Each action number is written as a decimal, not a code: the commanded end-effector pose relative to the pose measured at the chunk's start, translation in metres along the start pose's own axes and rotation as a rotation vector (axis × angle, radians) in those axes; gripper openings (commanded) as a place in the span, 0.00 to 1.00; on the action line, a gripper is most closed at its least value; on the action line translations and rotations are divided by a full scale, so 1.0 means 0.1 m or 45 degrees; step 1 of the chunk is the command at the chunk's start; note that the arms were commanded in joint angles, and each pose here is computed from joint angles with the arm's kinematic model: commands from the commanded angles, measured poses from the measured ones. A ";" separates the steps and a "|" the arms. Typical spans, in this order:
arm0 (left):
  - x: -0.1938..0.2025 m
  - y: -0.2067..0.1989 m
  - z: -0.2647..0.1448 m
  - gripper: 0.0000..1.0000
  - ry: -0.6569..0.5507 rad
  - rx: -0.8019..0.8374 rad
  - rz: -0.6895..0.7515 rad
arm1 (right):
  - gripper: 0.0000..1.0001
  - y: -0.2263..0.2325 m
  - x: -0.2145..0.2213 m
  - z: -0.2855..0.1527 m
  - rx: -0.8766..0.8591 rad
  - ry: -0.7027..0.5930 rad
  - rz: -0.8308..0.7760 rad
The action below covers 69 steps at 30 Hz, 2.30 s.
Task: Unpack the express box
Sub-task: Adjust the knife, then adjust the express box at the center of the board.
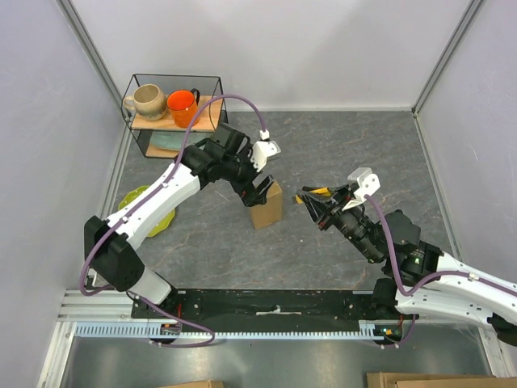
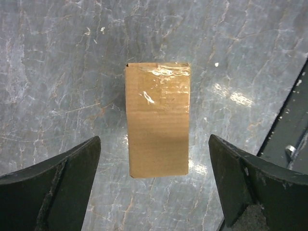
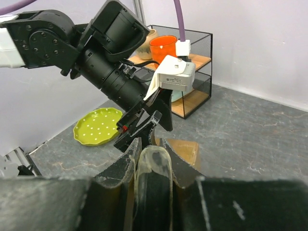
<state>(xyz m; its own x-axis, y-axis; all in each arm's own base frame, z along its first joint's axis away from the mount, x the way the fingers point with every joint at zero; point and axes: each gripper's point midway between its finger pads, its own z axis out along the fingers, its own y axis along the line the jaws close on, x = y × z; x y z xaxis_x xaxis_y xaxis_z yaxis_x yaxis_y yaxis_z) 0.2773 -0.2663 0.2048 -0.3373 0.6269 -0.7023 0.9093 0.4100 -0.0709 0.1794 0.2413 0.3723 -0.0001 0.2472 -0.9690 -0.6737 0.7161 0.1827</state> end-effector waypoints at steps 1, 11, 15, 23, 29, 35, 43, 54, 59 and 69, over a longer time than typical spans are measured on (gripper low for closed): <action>-0.16 0.20 -0.04 0.99 -0.081 -0.192 0.109 | 0.00 -0.12 0.02 -0.05 0.059 0.001 -0.012; -0.13 0.18 0.10 0.99 -0.096 -0.215 0.192 | 0.00 -0.12 0.09 -0.07 0.057 0.015 0.000; -0.02 0.19 0.24 0.99 -0.050 -0.178 0.213 | 0.00 -0.14 0.09 -0.08 0.068 0.007 0.006; 0.17 0.14 0.44 0.99 0.012 -0.077 0.248 | 0.00 -0.18 0.14 -0.09 0.090 0.012 -0.019; 0.25 0.19 0.54 0.84 0.056 -0.028 0.222 | 0.00 -0.22 0.19 -0.08 0.109 0.014 -0.041; 0.32 0.30 0.60 0.21 0.057 0.078 0.087 | 0.00 -0.32 0.41 0.00 0.193 0.039 -0.092; 0.46 0.35 0.58 0.15 0.056 0.337 -0.087 | 0.00 -0.40 0.66 0.31 0.299 -0.048 -0.227; 0.71 0.24 0.63 0.15 0.099 0.595 -0.177 | 0.00 -0.42 0.79 0.74 0.337 -0.145 -0.313; 0.75 0.19 0.62 0.15 0.111 0.612 -0.179 | 0.00 -0.47 0.83 0.85 0.346 -0.195 -0.326; 0.73 0.29 0.62 0.13 0.111 0.509 -0.195 | 0.00 -0.39 1.03 0.98 0.296 -0.179 -0.295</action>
<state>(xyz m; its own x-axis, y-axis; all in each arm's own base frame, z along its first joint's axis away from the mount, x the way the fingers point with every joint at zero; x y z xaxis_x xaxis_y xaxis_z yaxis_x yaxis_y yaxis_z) 0.2891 -0.2556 0.1193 -0.5027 0.6108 -0.6117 0.8425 0.1878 -0.5048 0.2800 0.2979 0.2582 0.2068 0.0326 -0.9778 -0.4316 0.9000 -0.0613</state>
